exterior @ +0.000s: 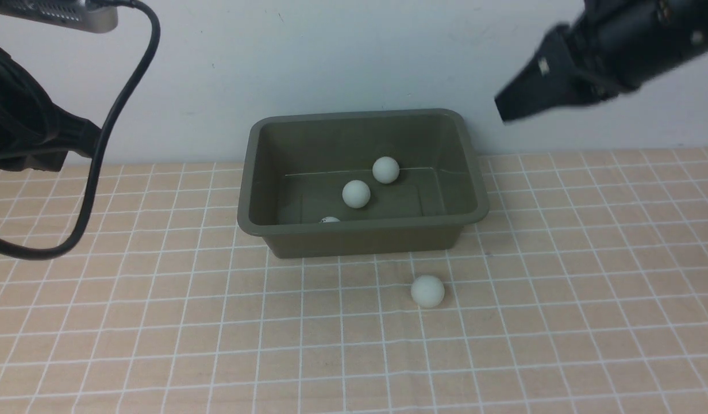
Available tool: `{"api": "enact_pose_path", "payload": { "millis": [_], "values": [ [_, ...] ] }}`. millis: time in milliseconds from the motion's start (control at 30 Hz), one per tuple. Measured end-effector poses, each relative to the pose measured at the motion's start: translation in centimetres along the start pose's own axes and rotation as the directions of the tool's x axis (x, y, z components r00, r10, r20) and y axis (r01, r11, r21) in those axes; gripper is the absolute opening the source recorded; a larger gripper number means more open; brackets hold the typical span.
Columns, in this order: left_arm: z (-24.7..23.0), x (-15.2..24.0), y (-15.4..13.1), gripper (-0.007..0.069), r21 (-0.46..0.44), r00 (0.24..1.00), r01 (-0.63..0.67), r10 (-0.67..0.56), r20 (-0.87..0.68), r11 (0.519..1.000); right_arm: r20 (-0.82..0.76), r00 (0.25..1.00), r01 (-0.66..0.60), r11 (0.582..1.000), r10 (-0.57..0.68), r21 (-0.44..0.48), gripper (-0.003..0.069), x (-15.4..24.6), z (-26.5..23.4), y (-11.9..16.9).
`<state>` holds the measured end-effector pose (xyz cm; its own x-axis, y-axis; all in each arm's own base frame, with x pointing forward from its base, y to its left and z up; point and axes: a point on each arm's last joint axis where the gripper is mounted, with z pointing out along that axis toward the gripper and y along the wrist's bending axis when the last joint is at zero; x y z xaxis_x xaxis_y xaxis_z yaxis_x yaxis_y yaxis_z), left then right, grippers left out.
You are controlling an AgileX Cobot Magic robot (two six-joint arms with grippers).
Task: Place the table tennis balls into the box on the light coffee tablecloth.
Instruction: 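Reach for and grasp a ping pong ball on the table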
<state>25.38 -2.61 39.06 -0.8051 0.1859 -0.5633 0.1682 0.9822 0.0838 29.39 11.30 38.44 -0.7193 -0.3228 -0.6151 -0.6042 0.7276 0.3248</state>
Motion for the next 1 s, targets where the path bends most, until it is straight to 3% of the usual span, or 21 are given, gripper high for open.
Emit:
{"api": "enact_pose_path", "payload": {
  "millis": [200,333,500,800,933,1000],
  "values": [
    [0.0,0.0,0.0,-0.0069,0.0,1.0,0.0,0.0,0.0,1.0,-0.161,0.987,-0.024,0.994,0.007,-0.104,0.0054,8.1,2.6,1.4],
    [0.0,0.0,0.0,-0.0069,0.0,1.0,0.0,0.0,0.0,1.0,-0.135,0.987,0.074,0.992,-0.088,-0.105,0.0054,9.7,4.4,2.5],
    [0.0,0.0,-0.2,-0.0069,0.017,1.0,0.008,-0.008,-0.001,1.0,-0.086,0.983,0.165,0.986,-0.162,0.031,0.0054,9.4,7.9,4.0],
    [0.0,0.2,-0.4,-0.0069,0.04,1.0,0.019,-0.018,-0.019,0.999,-0.172,0.985,0.056,0.973,-0.017,0.223,0.0057,8.2,14.0,2.5],
    [0.0,0.2,-0.4,-0.0069,0.04,1.0,0.019,-0.018,-0.019,0.999,-0.187,0.982,0.071,0.965,-0.023,0.254,0.0076,7.6,15.3,1.8],
    [0.0,0.2,-0.4,-0.0069,0.04,1.0,0.019,-0.018,-0.019,0.999,-0.187,0.982,0.088,0.961,-0.038,0.262,0.0126,7.1,15.8,1.6]
  ]
}}
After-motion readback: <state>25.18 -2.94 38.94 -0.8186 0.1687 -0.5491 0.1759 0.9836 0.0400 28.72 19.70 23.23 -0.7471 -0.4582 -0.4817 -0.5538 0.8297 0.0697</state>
